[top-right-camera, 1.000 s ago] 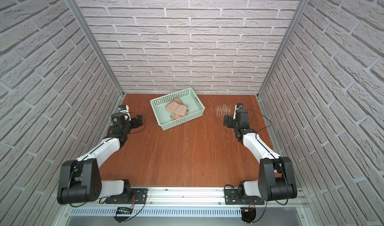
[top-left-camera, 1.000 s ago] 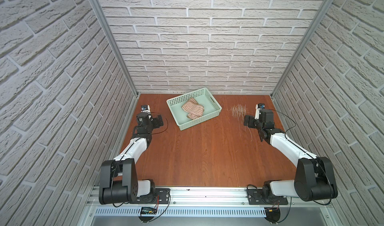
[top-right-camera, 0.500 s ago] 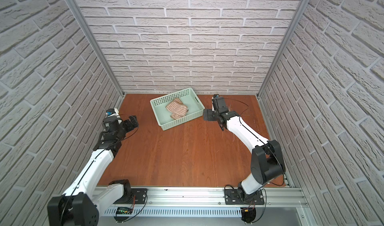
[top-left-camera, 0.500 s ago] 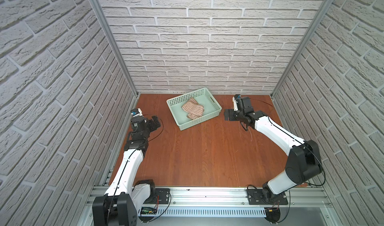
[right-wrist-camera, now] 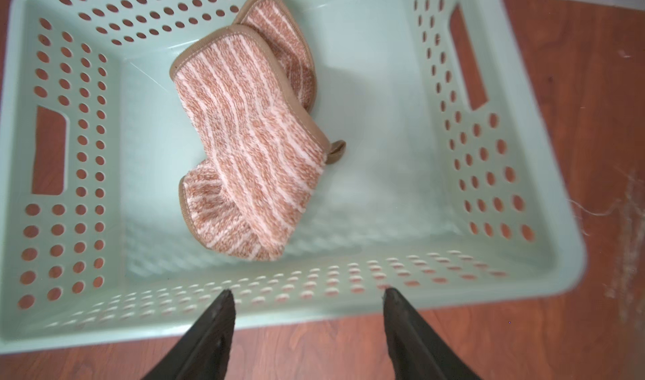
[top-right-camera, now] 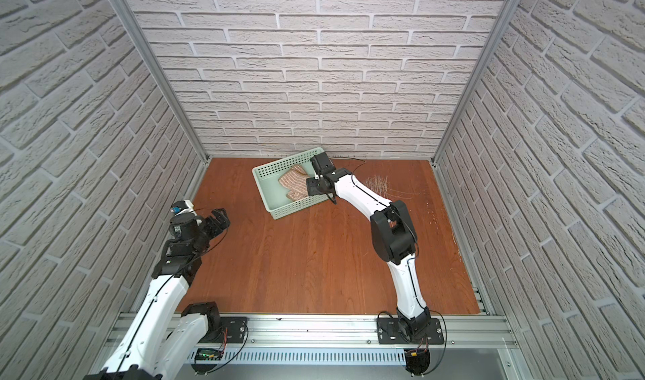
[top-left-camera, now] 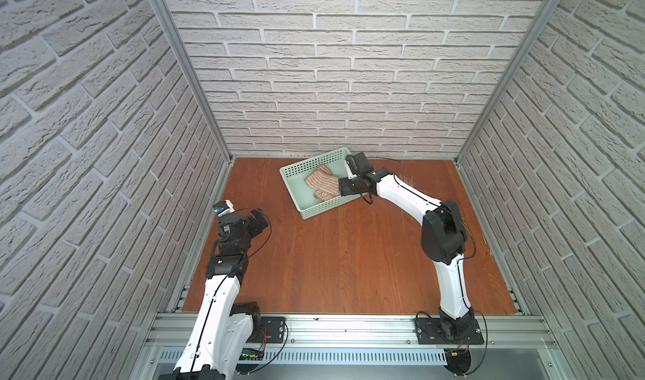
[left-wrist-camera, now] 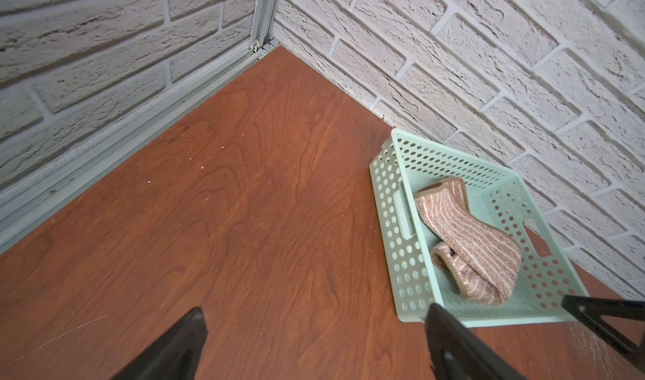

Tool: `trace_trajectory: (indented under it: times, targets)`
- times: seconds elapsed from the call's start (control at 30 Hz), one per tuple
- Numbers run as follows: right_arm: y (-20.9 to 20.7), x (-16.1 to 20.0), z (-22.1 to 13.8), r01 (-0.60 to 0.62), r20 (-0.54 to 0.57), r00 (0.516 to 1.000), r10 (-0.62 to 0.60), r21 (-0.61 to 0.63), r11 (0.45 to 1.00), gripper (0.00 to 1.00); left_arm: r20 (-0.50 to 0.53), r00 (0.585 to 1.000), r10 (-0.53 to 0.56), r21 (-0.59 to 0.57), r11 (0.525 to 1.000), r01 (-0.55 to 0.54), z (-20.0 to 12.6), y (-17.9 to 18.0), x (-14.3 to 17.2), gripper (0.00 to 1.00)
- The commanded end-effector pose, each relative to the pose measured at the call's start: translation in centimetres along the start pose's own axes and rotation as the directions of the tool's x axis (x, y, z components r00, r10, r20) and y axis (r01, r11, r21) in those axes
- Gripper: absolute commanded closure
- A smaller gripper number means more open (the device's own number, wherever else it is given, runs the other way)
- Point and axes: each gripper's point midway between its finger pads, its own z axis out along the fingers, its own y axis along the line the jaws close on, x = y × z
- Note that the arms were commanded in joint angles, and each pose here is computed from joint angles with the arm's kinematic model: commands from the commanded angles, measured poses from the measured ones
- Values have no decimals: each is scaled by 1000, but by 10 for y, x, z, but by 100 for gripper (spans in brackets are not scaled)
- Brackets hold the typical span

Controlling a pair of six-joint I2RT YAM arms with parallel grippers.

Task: Fold the square dishcloth
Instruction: Pick up the cleaning item from the bin.

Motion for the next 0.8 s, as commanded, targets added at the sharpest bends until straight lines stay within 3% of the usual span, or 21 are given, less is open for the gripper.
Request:
trace_trajectory:
  times: [0.0,0.17,0.63,0.73,0.77]
  targets:
    - [10,-8,8,-14,-15,1000,14,-3,1000,32,12,1000,-16,-26,1000,16,-2,7,2,2]
    - [11,-20,34,-39,0,999,39,34,999,32,-9,1000,-4,-46,999,4,-3,11,7,2]
    - [9,-26,65,-71,17,997,71,62,995,37,31,1000,1,-33,999,0,-17,8,-4,2]
    - [12,-26,69,-71,19,997,70,42,997,47,32,999,4,-36,999,-3,-20,8,-5,2]
    - [14,-27,68,-68,21,998,67,34,997,56,32,999,4,-41,999,-3,-21,9,-5,2]
